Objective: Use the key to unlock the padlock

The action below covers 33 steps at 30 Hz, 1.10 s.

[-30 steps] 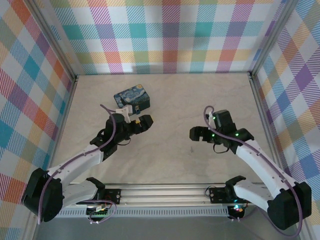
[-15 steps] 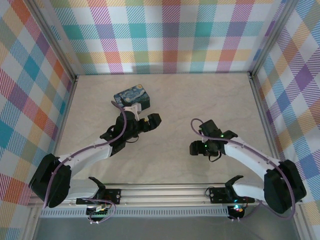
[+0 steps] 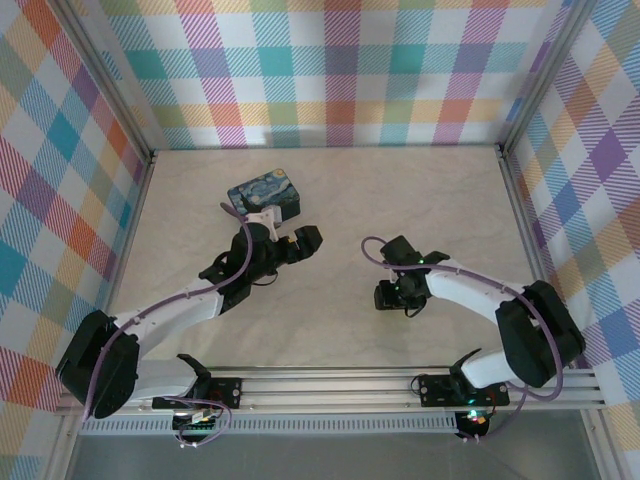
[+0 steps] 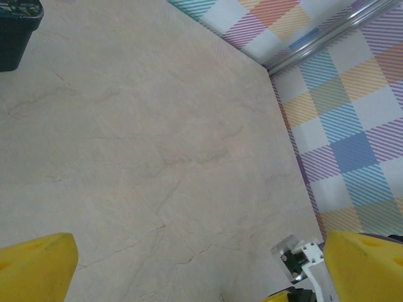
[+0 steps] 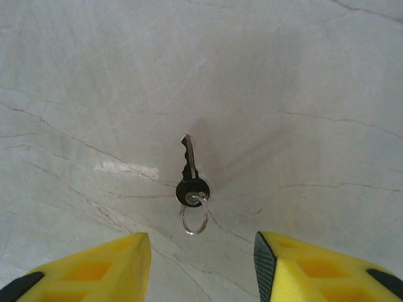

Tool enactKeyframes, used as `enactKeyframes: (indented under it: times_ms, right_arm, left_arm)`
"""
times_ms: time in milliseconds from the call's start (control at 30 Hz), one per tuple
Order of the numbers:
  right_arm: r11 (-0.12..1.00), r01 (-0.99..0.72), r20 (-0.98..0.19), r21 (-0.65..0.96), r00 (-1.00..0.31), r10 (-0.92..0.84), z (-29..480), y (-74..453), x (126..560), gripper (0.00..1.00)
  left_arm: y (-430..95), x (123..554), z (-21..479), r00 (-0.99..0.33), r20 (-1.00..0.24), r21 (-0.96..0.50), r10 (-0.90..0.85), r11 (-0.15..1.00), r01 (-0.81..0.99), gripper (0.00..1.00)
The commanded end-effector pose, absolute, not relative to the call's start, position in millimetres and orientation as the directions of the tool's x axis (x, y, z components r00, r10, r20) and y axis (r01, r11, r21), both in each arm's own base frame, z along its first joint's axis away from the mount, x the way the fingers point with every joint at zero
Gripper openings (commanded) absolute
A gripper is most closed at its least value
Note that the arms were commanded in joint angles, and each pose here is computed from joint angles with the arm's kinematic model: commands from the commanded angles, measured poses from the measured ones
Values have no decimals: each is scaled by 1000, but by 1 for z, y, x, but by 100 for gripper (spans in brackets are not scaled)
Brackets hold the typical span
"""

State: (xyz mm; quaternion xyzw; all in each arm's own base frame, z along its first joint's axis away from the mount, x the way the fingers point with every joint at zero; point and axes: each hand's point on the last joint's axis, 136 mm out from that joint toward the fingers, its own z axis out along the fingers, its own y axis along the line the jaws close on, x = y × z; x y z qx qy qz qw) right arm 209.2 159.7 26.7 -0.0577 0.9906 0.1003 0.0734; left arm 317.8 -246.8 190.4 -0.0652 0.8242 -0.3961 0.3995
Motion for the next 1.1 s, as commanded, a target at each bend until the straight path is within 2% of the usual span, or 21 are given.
enactKeyframes:
  times_ms: [0,567,900,1067]
  right_arm:
    - [972,-128,-195,197,-977,-89,34,168,222,46]
    - [982,-107,-138,157,-987,-85,17,174,223,26]
    - [985,-90,-113,147,-991,-74,10,171,214,19]
    - [986,-82,-109,146,-992,-67,7,168,211,11]
  left_arm:
    - [-245,312,197,-659,-628,-691,-415,686,228,100]
    - [-233,304,204,-638,-655,-664,-404,712,230,100]
    - [-231,303,205,-637,-657,-660,-403,716,228,100]
    - [-230,303,205,-637,-657,-658,-403,719,224,100]
